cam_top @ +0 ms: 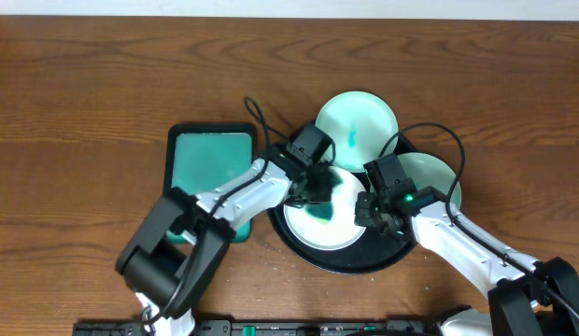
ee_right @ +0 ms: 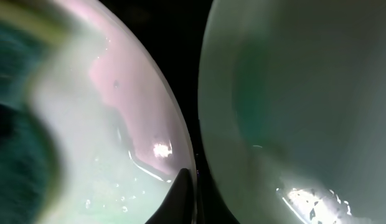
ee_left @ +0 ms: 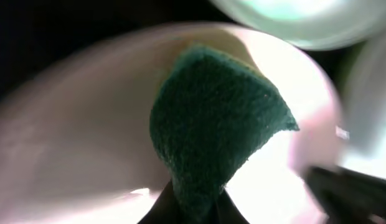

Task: Clean dirty plates on tray and stack at the side
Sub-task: 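Scrub the lower-left plate with the sponge while right gripper holds plate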

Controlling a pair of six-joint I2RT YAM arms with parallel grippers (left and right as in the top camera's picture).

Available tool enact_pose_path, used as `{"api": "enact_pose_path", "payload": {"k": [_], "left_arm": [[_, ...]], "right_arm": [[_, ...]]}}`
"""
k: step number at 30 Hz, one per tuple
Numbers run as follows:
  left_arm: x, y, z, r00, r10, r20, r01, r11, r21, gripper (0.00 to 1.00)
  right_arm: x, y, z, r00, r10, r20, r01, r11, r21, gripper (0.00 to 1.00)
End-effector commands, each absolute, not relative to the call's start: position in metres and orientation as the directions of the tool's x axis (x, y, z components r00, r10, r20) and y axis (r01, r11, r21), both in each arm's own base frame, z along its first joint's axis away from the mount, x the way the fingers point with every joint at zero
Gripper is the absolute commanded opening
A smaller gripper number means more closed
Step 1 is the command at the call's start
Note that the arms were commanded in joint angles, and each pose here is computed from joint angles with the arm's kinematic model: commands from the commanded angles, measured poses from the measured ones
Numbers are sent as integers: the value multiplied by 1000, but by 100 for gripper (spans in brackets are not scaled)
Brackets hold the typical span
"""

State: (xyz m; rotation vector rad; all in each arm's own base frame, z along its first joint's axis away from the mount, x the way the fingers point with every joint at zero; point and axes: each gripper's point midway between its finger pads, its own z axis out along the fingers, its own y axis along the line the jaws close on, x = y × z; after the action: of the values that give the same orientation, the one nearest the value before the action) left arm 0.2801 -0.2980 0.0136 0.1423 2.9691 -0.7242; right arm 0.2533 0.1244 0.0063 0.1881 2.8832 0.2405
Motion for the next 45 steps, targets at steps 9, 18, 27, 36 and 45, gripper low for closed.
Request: {"api": "enact_pose_path", "payload": {"k": [9,18,27,36,45], "left_arm": [[209,-339,13,-957,247,152,89,748,-658,7],[228,-235,-33,-994,-8,106,-21,993,-115,7],[280,-172,2,-988,-66,-136,-93,974,207,8],[303,-179,12,-977,-10,-214,-54,978,200,7],[257,-323,13,-975,221,15,178,821,-542,7]], "right_arm": [[253,116,3,-958,158,-238,128,982,136,1],[253,116,3,-958,158,-238,128,982,137,1],[252,115,3,-960,157,-232,129,983,132,1],[252,115,3,-960,158,-231,129,983,132,1],[252,115,3,-960,157,-232,129,983,132,1]]}}
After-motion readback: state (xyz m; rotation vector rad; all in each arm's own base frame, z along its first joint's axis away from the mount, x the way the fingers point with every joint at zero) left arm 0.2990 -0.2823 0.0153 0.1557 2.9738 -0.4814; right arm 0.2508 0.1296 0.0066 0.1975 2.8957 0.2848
